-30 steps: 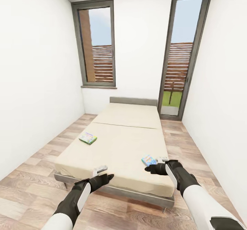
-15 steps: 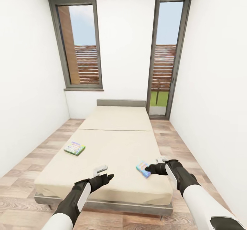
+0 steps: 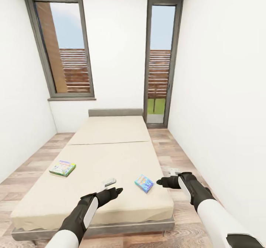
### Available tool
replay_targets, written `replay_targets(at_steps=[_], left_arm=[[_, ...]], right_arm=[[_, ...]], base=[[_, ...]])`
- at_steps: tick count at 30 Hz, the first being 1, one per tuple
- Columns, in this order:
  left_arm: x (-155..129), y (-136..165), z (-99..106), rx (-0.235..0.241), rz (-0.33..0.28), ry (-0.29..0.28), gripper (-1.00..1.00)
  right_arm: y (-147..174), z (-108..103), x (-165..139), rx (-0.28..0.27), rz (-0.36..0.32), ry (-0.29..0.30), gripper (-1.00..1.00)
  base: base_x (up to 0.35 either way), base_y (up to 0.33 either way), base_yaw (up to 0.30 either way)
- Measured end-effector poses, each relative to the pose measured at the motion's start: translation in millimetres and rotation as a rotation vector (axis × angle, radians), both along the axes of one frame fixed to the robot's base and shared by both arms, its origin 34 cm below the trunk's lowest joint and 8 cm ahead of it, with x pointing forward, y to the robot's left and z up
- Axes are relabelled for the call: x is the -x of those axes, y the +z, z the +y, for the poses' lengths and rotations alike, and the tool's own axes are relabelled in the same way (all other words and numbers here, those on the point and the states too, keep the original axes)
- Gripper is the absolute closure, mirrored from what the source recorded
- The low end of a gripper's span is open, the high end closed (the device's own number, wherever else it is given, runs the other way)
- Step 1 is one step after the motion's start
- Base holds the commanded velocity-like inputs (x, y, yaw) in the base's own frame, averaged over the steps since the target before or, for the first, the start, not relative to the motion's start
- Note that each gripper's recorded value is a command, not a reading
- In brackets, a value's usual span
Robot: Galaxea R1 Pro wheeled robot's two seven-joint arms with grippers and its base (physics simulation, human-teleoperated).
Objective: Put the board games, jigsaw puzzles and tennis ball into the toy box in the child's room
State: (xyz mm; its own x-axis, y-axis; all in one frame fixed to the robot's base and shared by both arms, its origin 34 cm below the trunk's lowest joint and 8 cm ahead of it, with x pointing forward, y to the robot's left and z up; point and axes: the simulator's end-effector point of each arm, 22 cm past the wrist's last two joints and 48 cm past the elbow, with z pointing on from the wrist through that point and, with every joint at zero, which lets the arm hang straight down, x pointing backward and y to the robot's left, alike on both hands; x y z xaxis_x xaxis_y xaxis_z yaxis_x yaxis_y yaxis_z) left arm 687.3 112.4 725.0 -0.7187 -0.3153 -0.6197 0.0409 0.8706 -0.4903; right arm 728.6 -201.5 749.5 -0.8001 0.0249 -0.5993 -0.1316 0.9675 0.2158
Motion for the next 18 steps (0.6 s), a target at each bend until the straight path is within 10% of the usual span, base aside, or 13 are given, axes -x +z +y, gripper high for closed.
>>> replay_targets(at_steps=[18], left_arm=[[-0.4, 1.3, 0.7, -0.001, -0.001, 0.003, -1.00]], right_arm=[[0.5, -6.8, -1.4, 0.025, -0.001, -0.020, -1.00]], base=[[0.005, 0.003, -0.097]])
